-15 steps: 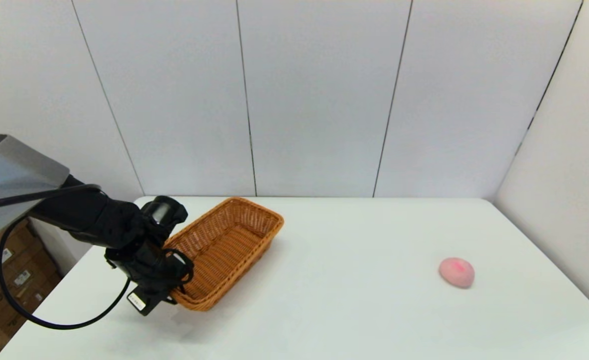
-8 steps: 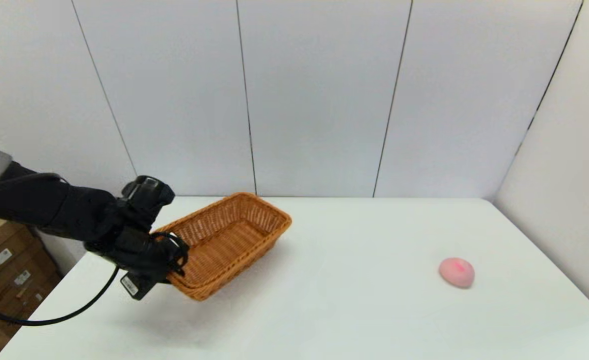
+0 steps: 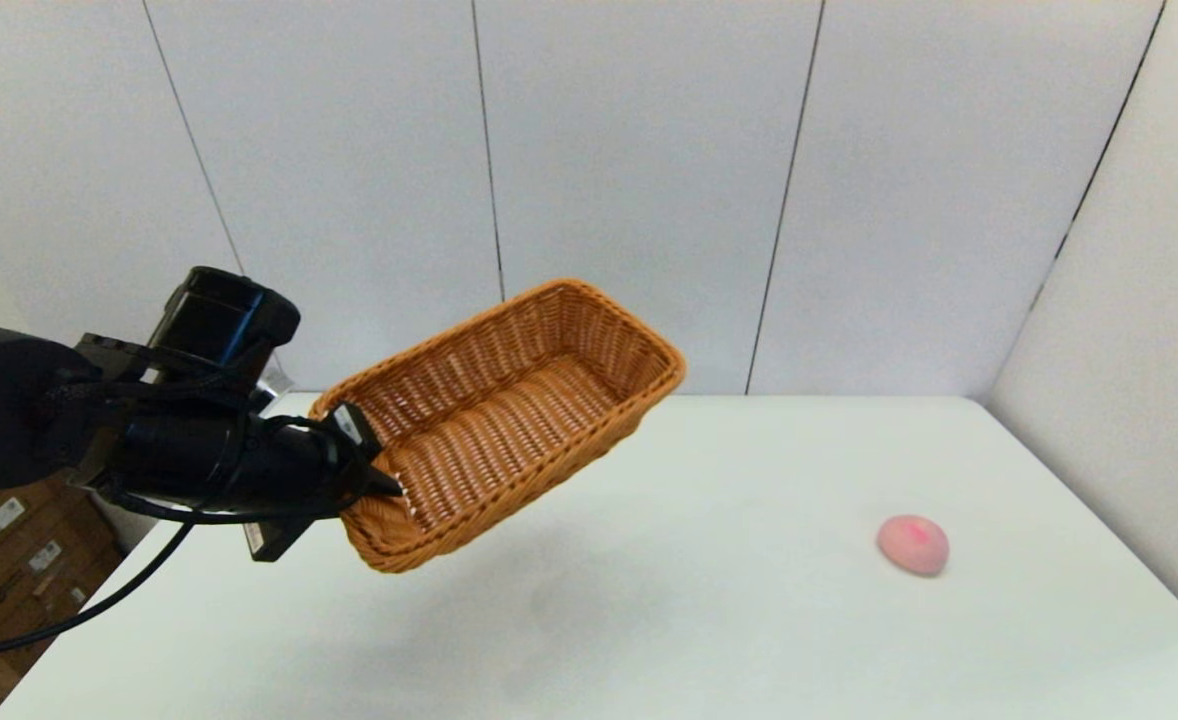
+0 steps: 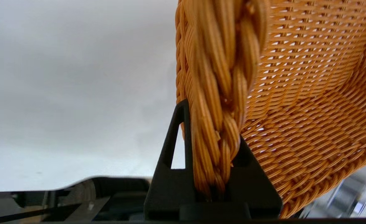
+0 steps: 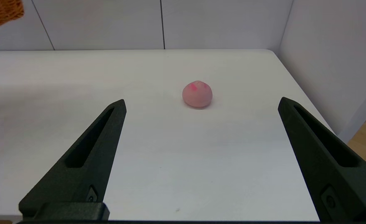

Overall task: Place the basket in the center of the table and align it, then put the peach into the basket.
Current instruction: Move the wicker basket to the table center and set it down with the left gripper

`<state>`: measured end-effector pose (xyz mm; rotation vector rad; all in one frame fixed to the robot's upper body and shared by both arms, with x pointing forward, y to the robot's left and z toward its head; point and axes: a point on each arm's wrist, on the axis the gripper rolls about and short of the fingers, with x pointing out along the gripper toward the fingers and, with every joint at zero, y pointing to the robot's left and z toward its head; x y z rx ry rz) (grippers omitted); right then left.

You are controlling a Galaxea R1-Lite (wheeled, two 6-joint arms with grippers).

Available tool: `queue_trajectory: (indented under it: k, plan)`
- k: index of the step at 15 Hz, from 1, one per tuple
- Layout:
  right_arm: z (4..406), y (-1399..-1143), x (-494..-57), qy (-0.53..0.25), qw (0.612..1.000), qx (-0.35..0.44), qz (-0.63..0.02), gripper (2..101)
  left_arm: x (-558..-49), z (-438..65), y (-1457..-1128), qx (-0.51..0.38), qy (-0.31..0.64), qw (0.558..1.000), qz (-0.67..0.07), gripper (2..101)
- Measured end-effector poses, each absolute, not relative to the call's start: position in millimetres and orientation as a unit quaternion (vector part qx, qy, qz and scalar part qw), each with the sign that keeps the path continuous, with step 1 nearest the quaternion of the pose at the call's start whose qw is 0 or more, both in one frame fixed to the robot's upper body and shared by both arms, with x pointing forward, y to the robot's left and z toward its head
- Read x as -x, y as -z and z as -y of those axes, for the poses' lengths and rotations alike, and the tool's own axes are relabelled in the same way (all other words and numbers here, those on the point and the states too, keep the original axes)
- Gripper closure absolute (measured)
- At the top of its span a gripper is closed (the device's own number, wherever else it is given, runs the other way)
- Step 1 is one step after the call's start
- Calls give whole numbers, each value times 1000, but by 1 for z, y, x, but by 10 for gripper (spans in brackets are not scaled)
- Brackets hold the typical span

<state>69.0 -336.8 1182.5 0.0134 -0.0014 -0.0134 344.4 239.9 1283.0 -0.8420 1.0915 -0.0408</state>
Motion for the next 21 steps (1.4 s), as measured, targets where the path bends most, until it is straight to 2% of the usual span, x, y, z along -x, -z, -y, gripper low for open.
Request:
queue_trajectory:
  k: [4,12,21]
  plan:
    - [337,-1182,-69,7,1000,-7,1,52,-344,-201,-1272,318,85,779,-533,892]
    - [337,-1182,-69,7,1000,-7,1,52,-380,-164,-1207,208,150,791,-555,893]
    - [337,-1182,-69,7,1000,-7,1,52,-400,-142,-1183,176,192,777,-573,893]
